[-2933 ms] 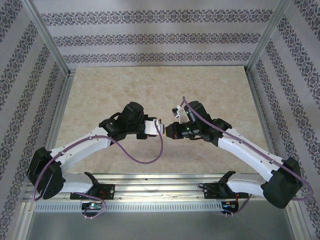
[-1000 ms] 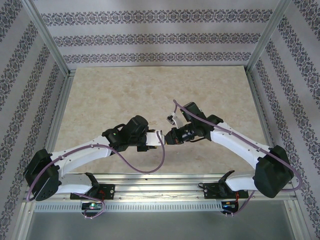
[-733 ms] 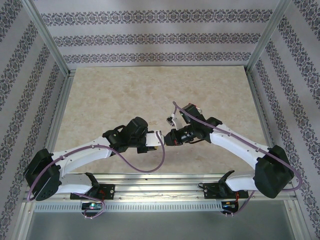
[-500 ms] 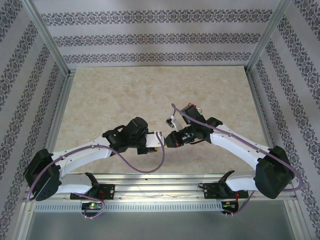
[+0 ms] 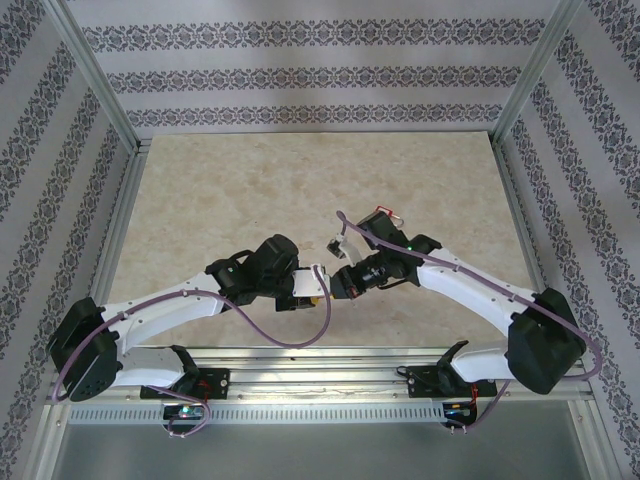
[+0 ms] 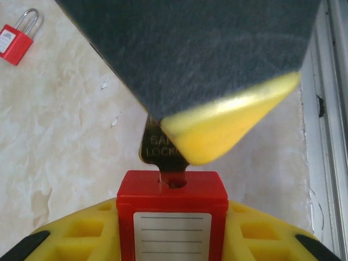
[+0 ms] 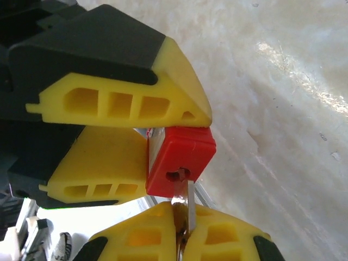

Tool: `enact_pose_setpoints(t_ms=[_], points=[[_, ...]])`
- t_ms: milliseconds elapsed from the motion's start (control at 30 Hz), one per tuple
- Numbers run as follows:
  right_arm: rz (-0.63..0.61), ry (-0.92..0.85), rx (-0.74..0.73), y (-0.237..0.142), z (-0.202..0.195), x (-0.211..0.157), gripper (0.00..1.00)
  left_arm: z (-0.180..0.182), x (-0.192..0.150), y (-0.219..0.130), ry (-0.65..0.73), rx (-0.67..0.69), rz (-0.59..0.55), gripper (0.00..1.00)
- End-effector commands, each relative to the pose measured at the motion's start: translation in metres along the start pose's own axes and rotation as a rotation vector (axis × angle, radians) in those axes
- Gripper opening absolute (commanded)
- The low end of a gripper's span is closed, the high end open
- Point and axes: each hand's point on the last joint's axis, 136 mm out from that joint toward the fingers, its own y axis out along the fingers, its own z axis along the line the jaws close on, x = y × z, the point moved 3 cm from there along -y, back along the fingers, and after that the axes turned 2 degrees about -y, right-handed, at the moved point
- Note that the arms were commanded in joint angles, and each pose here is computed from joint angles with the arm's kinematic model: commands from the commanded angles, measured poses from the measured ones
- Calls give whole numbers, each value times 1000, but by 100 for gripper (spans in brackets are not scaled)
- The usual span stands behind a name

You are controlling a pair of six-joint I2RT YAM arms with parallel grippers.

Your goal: Unlock with the key

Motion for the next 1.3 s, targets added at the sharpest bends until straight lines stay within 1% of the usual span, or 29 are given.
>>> enact_pose_setpoints(t_ms=[0, 133, 200, 267, 333, 433, 567, 733, 833, 967, 1133, 1267], points=[[-137, -97, 72, 12, 14, 37, 0, -3, 130, -43, 163, 8, -540, 0], [-179, -87, 102, 12, 16, 40, 0, -1, 142, -47, 161, 18, -596, 0], [-188, -65, 110, 12, 16, 41, 0, -4, 142, -44, 172, 17, -594, 0], [-188, -11, 105, 12, 12, 43, 0, -3, 138, -38, 185, 53, -569, 0], [-212, 70, 106, 10, 8, 48, 0, 3, 133, -35, 192, 132, -560, 0], [-267, 237, 152, 6, 5, 62, 0, 6, 121, -26, 252, 250, -522, 0], [-321, 460, 173, 0, -6, 75, 0, 9, 102, -7, 309, 329, -471, 0], [-393, 676, 209, -13, -14, 85, 0, 9, 88, 7, 349, 346, -423, 0], [-415, 805, 241, -16, -20, 84, 0, 7, 83, 12, 372, 344, -406, 0], [-454, 942, 309, -17, -25, 82, 0, 9, 76, 16, 394, 383, -391, 0], [-487, 1040, 318, -17, -34, 76, 0, 8, 68, 22, 410, 400, -374, 0], [-486, 1040, 300, -18, -38, 70, 0, 9, 67, 21, 376, 396, -371, 0]])
